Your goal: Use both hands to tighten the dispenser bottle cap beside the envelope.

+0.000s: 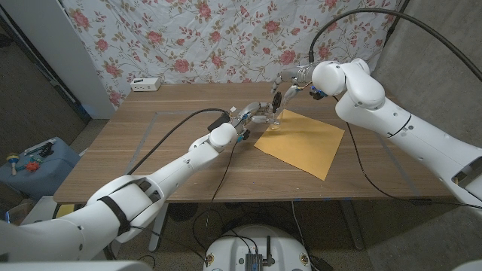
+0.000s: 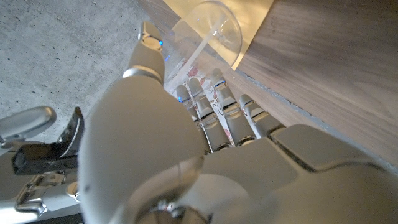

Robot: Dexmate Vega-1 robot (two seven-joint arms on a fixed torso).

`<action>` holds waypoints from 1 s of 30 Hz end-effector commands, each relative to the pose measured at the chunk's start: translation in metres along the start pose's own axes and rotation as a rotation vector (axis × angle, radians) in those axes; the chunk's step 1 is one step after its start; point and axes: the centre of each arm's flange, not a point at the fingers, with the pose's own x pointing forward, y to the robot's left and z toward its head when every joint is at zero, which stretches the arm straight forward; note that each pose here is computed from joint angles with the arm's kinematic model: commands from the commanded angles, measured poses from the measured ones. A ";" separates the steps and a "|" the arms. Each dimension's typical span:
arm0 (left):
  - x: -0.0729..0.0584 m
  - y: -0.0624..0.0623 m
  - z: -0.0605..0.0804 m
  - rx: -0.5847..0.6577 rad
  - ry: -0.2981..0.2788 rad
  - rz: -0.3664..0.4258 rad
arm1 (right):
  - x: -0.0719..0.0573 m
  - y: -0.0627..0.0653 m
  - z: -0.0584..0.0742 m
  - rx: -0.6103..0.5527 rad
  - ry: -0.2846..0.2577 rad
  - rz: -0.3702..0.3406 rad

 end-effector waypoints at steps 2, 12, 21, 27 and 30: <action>0.000 -0.001 0.000 0.000 -0.002 -0.002 | 0.001 -0.004 0.002 0.006 0.022 0.033; -0.002 -0.001 0.000 0.001 0.000 0.001 | 0.002 -0.005 -0.001 0.049 0.015 0.032; -0.004 -0.001 -0.001 -0.001 0.004 0.001 | 0.004 -0.004 -0.004 0.095 0.012 0.043; -0.005 0.000 -0.001 0.000 0.004 0.001 | 0.004 -0.004 -0.005 0.111 0.029 0.046; -0.005 0.000 -0.001 0.001 0.004 0.000 | 0.004 -0.005 -0.005 0.117 0.039 0.048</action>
